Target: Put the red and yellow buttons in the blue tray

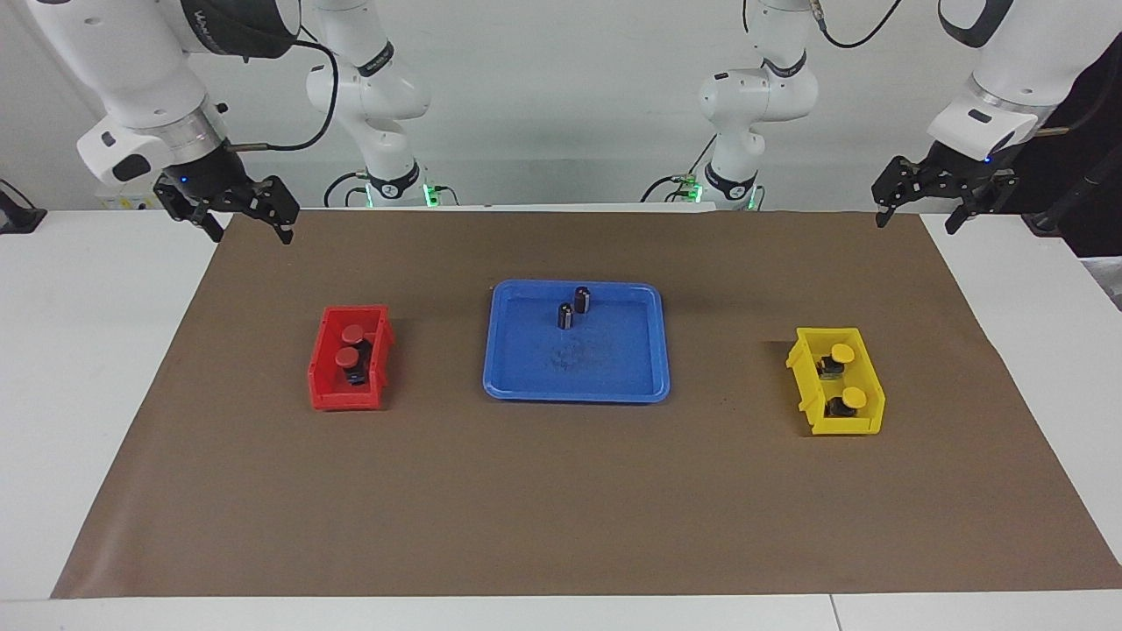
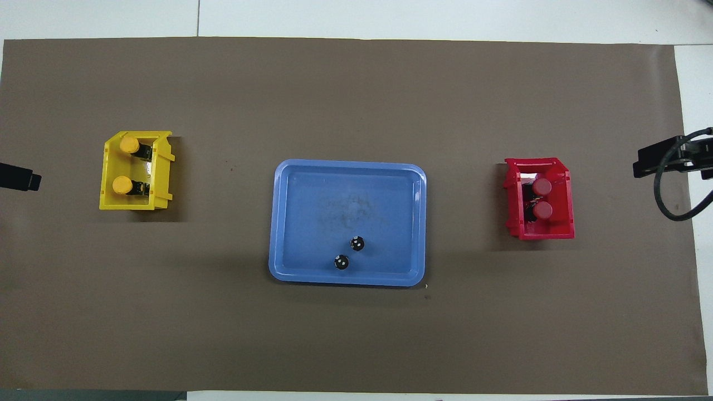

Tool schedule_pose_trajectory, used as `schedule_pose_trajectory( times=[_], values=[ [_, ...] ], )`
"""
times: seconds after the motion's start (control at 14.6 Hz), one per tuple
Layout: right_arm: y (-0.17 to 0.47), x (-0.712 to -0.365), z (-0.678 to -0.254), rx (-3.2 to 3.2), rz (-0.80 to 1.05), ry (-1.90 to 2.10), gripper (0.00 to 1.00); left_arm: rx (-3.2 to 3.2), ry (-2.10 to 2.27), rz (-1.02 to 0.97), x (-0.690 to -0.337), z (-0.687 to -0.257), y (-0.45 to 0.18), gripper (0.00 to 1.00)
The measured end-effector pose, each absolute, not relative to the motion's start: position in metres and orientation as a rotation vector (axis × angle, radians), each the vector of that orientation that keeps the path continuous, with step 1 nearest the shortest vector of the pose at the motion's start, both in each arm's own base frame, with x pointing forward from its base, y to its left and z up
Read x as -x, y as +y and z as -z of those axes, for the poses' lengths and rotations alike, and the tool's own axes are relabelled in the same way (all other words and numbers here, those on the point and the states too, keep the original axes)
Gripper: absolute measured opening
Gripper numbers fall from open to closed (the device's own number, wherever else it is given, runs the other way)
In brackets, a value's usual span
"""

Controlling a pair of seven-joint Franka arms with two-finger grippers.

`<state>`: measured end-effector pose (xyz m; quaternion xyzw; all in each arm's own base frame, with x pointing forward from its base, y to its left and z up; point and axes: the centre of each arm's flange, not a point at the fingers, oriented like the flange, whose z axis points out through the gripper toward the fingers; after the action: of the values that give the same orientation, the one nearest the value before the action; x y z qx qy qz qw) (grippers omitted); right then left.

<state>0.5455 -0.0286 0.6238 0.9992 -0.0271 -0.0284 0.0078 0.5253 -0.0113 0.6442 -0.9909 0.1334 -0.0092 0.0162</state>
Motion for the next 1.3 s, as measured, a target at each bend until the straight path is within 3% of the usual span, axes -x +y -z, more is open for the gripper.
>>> schedule_pose_trajectory(
  times=[0.75,1.03,1.3],
  values=[
    [-0.028,-0.546,-0.622,-3.123,0.096,-0.084,1.00,3.083,0.384,0.059,-0.523,-0.651,0.000,1.00],
    [-0.022,-0.554,-0.621,-3.124,0.001,-0.065,1.00,3.082,0.389,0.059,-0.523,-0.651,-0.002,1.00],
    [0.006,-0.567,-0.558,-3.125,-0.112,-0.010,1.00,3.081,0.394,0.059,-0.523,-0.651,-0.004,1.00]
  ],
)
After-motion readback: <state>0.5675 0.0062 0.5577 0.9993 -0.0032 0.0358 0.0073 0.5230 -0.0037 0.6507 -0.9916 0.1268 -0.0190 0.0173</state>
